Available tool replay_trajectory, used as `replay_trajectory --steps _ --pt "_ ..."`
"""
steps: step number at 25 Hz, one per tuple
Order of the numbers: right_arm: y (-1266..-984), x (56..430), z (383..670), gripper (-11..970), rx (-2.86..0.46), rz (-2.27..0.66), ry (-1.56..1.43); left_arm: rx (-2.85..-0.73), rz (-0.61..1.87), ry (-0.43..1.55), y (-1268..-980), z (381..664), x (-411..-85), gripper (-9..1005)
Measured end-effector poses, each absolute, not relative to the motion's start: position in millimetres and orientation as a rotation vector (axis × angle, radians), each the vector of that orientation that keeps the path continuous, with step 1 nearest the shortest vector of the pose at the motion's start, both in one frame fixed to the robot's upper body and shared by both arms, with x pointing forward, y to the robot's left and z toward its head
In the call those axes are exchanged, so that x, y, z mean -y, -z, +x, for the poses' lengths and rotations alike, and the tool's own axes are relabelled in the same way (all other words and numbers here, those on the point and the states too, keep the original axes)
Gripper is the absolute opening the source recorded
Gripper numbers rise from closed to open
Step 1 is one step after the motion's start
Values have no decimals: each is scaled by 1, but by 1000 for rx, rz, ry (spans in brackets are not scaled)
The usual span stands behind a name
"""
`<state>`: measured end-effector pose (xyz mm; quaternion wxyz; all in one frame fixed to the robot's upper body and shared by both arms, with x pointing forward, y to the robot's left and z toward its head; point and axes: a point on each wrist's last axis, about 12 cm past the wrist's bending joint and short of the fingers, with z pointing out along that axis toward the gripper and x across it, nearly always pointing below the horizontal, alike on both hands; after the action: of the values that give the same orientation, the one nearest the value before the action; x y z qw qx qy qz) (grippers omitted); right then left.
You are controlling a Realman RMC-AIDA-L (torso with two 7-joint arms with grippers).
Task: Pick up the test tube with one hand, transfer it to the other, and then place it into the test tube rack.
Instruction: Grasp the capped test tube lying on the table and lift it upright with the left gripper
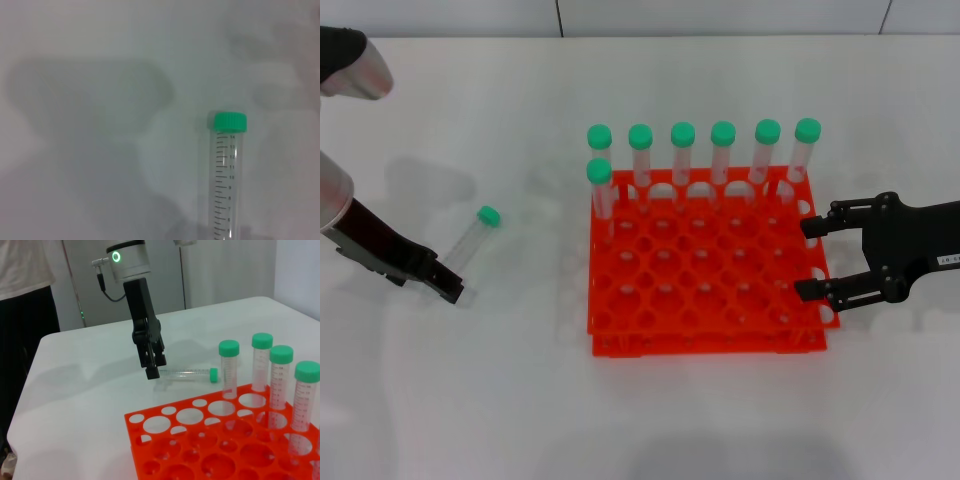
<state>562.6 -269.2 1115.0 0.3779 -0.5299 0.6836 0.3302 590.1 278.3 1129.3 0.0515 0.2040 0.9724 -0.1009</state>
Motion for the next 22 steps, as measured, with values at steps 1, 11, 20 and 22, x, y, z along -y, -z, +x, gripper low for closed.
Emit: replay_trajectory --steps 1,11,20,22 --pt "-1115 269 563 792 -1748 -1355 -844 -2958 623 305 -1129 590 -278 769" --pt "-1114 269 562 792 -1750 -1354 -842 -2957 630 295 -1125 592 -277 761" --pt "-1113 269 562 792 -1750 -1357 -843 -2947 642 292 -1124 592 -275 720" --pt "-1114 269 562 791 -1750 -1357 -843 -2947 642 293 -1124 592 -275 653"
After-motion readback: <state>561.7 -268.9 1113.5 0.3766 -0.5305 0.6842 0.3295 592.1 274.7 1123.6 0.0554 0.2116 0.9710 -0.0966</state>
